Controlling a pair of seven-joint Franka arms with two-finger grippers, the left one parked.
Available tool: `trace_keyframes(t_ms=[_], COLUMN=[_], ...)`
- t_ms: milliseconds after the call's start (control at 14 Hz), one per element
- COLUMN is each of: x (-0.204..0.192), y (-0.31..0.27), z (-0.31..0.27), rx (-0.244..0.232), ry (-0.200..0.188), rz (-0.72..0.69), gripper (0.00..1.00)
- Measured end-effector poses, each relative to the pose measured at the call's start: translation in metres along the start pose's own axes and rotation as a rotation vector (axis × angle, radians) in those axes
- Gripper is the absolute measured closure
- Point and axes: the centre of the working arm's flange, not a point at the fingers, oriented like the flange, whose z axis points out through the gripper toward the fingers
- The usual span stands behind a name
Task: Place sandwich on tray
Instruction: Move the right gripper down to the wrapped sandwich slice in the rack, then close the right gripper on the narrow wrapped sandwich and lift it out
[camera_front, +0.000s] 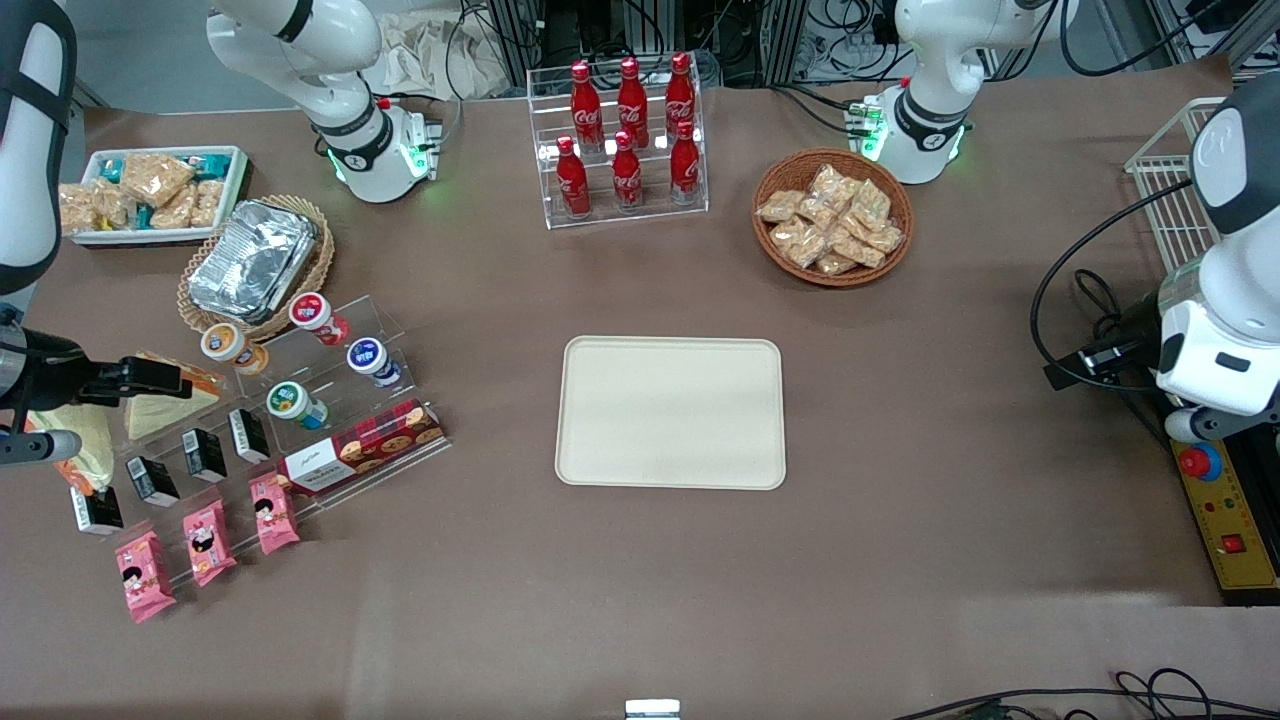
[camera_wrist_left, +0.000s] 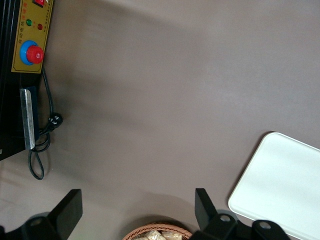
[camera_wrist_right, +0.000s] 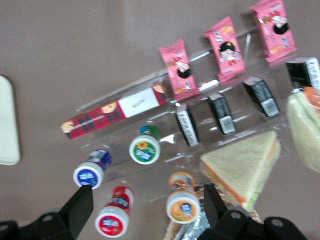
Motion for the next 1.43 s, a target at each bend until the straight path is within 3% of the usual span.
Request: trace_keyframes(t_ms=[286,500,786,1429], x=[-0.006,-0.016,-0.027,-0.004], y=[0.032,0.074,0.137,0.224], z=[0.003,0.002,0.007,0.076], rx=[-0.009,-0.002,-0.004,-0.08], ry=[-0.008,-0.003,0.032,0.065], rz=[0.032,-0.029,-0.141,-0.51], gripper=[0.01,0.01,0.01,0.02])
